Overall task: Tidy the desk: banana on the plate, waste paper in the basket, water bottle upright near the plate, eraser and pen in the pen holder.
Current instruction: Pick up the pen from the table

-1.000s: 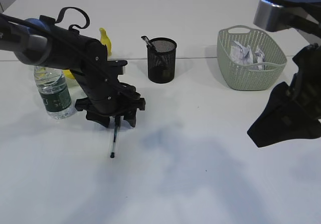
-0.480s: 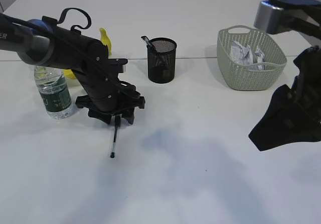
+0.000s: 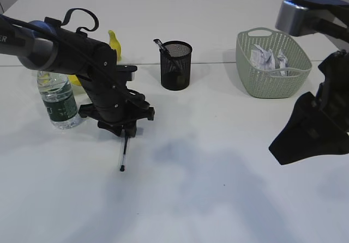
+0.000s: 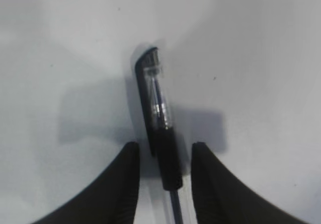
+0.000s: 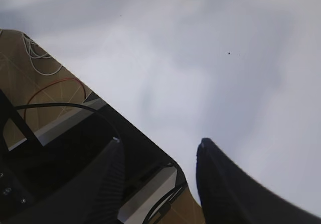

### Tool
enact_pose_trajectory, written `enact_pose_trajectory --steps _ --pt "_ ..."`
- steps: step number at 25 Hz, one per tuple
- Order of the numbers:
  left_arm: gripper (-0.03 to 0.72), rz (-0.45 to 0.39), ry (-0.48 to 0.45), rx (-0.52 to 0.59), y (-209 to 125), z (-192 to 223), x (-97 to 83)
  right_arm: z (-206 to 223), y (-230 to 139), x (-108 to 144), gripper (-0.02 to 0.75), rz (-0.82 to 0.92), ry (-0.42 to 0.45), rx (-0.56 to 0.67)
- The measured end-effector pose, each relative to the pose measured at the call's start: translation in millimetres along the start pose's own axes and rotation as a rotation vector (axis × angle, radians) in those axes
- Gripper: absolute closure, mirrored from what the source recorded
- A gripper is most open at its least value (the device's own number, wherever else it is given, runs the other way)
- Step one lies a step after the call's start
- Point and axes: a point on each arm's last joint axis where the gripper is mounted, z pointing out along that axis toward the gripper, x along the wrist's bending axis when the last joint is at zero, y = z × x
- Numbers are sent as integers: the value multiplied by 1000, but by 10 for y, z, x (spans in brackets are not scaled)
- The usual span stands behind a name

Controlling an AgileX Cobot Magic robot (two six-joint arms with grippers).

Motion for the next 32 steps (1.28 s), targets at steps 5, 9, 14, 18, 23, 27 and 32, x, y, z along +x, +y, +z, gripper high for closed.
enact_pose_trajectory --steps 5,9,14,18,23,27,32 --pt "508 31 32 15 -12 -1 29 0 2 5 381 2 5 -2" --pt "584 53 55 25 -17 -6 49 0 3 8 381 3 9 -3" --pt "640 64 66 28 -19 -7 59 0 3 9 381 3 10 -3" --pt "644 73 73 26 -16 -7 65 0 3 9 381 2 10 -3" --pt "645 86 84 26 -14 -9 75 0 12 13 381 5 14 -13" --pt "645 93 96 28 -8 -71 91 -1 21 12 381 5 13 -23" --pt "645 91 83 -9 41 -262 72 -1 30 12 381 7 14 -33"
